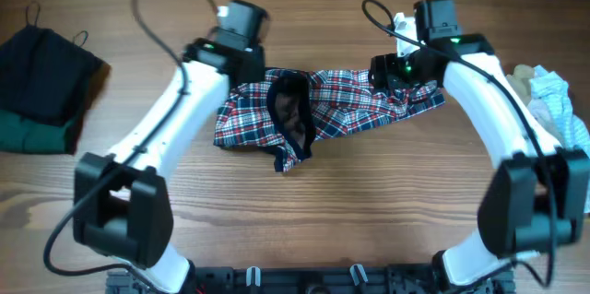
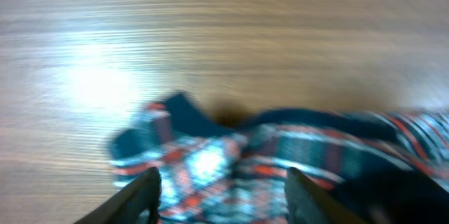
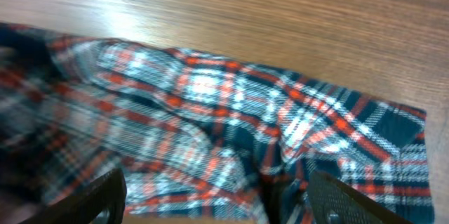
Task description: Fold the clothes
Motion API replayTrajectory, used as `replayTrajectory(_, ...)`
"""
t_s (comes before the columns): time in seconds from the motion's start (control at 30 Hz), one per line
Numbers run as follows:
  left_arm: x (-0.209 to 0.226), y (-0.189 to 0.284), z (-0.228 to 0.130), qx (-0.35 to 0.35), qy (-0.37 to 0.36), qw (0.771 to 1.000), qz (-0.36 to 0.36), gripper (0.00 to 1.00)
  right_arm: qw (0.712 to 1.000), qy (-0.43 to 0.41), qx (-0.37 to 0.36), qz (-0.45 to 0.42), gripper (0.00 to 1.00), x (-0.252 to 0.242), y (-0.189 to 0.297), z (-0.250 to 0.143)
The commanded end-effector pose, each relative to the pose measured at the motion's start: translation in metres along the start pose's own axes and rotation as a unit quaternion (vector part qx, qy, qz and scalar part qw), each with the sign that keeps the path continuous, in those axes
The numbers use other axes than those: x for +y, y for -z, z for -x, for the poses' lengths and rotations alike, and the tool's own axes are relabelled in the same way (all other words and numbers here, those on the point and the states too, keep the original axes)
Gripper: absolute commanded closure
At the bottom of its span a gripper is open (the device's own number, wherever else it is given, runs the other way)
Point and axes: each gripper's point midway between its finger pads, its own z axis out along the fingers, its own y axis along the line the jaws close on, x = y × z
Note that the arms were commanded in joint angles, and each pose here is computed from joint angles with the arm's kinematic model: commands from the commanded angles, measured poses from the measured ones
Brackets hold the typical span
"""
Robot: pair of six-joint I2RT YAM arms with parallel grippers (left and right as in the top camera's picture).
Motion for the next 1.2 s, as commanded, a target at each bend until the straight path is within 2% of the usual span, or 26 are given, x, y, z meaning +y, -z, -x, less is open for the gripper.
replayTrajectory(0.0,0.051,0.008,0.026,-0.024,0.107,0.994,0.015,0.40,0.993,-0.003,-0.019,0.115,0.18,0.049,0.039,0.003)
replayTrajectory(0.03,0.069,0.007,0.032,-0.029,0.135,0.990,0.023,0.39,0.989,-0.029,0.002,0.144,0.19,0.063,0.040,-0.005)
replayTrajectory(0.1,0.113,0.004,0.050,-0.055,0.192,0.979,0.030,0.24,0.980,-0.075,0.081,0.163,0.23,0.097,0.028,-0.044)
replayTrajectory(0.2,0.138,0.003,0.057,-0.064,0.221,0.973,0.029,0.21,0.966,-0.105,0.176,0.158,0.23,0.136,0.010,-0.101)
replayTrajectory(0.33,0.157,0.004,0.063,-0.077,0.237,0.968,0.037,0.00,0.954,-0.146,0.212,0.155,0.23,0.195,-0.004,-0.135)
replayTrajectory(0.43,0.157,0.004,0.062,-0.076,0.238,0.968,0.038,0.00,0.959,-0.156,0.190,0.140,0.23,0.223,-0.018,-0.145)
replayTrajectory(0.5,0.157,0.004,0.062,-0.075,0.238,0.968,0.038,0.00,0.965,-0.171,0.160,0.119,0.23,0.226,-0.023,-0.138)
replayTrajectory(0.63,0.157,0.004,0.061,-0.075,0.238,0.968,0.038,0.00,0.955,-0.241,0.162,0.059,0.19,0.209,-0.026,-0.145)
replayTrajectory(0.67,0.157,0.004,0.061,-0.074,0.238,0.968,0.038,0.00,0.950,-0.266,0.157,0.048,0.14,0.206,-0.027,-0.143)
replayTrajectory(0.73,0.157,0.004,0.061,-0.074,0.238,0.968,0.038,0.00,0.942,-0.302,0.141,0.033,0.12,0.201,-0.030,-0.138)
replayTrajectory(0.9,0.157,0.004,0.061,-0.074,0.238,0.968,0.038,0.00,0.931,-0.350,0.099,0.041,0.17,0.205,-0.038,-0.116)
replayTrajectory(1.07,0.157,0.004,0.061,-0.074,0.238,0.968,0.038,0.00,0.921,-0.366,0.133,0.013,0.16,0.200,-0.063,-0.134)
replayTrajectory(1.17,0.157,0.004,0.061,-0.074,0.238,0.968,0.038,0.00,0.919,-0.371,0.135,0.018,0.20,0.200,-0.066,-0.132)
